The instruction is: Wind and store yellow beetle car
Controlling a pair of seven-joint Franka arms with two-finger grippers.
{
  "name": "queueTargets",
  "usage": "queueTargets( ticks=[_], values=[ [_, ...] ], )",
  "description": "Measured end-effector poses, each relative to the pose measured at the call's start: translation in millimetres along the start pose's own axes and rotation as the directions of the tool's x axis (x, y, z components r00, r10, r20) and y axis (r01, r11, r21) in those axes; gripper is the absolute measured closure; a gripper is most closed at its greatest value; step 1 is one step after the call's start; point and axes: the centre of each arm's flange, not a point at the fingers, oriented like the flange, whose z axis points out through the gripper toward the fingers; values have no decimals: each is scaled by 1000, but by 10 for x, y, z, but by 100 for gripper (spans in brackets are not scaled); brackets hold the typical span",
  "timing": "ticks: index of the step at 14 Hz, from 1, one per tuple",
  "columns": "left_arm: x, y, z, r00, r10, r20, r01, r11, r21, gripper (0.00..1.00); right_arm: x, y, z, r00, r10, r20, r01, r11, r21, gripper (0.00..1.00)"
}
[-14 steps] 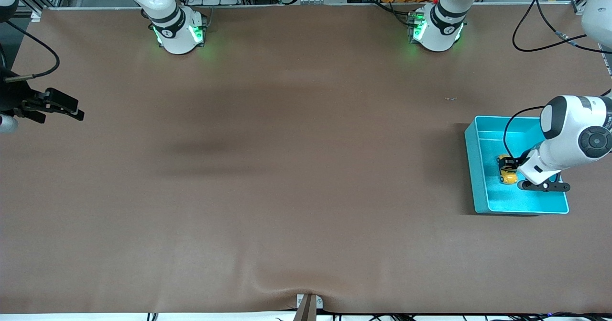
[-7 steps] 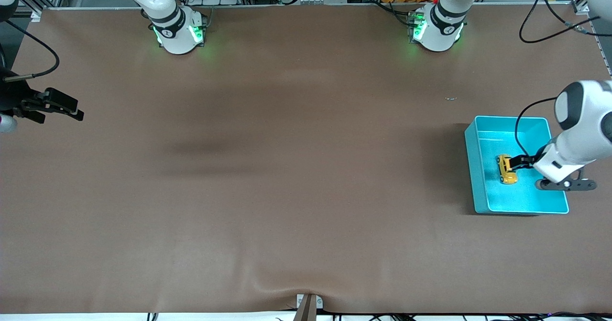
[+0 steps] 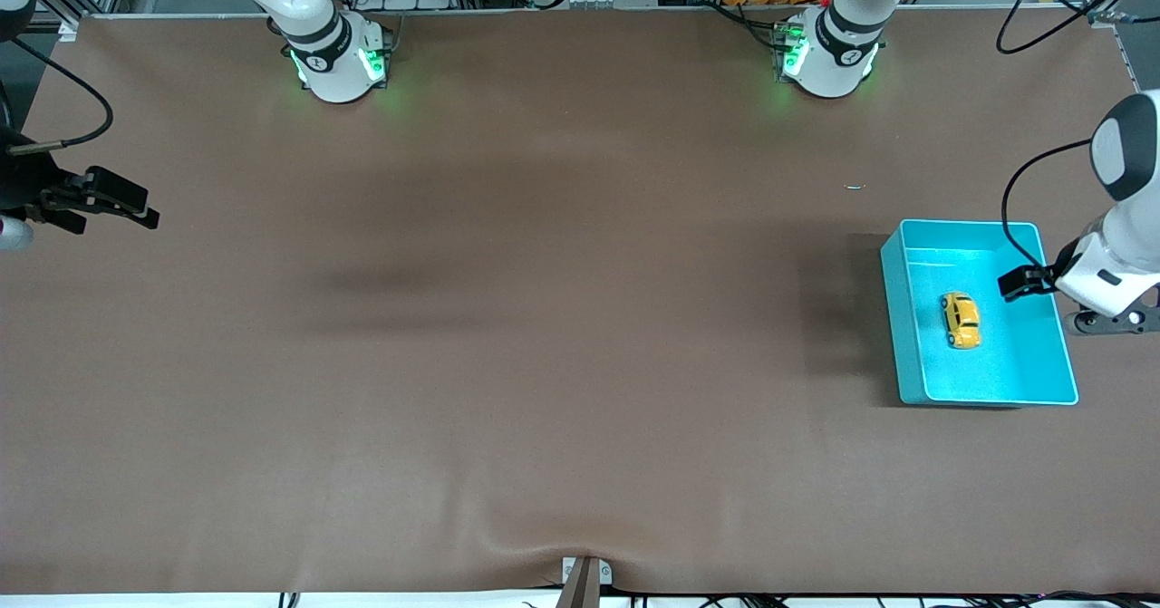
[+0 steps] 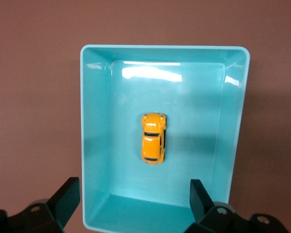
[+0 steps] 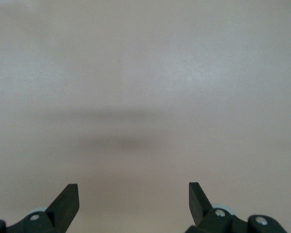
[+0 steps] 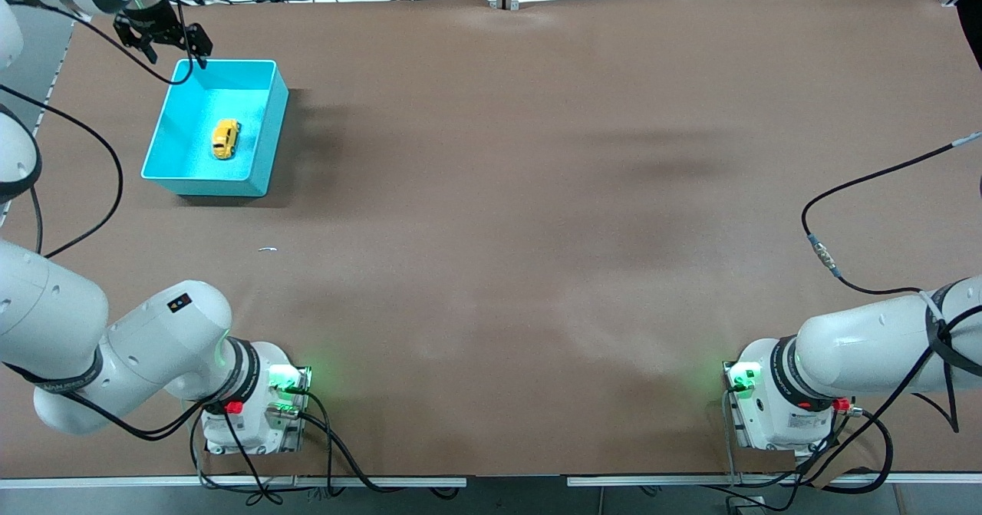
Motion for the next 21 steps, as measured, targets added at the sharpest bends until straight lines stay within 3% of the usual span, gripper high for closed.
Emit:
queueTargets(
  ticks=[4, 10, 14, 21],
  values=[
    [-57, 128, -634, 1000, 5, 23, -5, 1000, -12, 0, -3, 27, -4, 1000, 5, -2, -5, 1000, 0, 0],
    [-520, 469, -1778, 998, -25, -62, 20, 995, -93, 0, -11, 93, -1, 1000, 17, -2, -17, 1000, 0, 0],
    [-742, 649, -2384, 997, 8, -74, -20, 988, -152, 0, -13, 121, -2, 1000, 22, -3, -22, 1000, 0, 0],
    [-626, 831, -2485, 996, 46, -74, -57, 985, -160, 0, -14, 134, 2, 1000, 24, -2, -24, 1000, 0, 0]
  ],
)
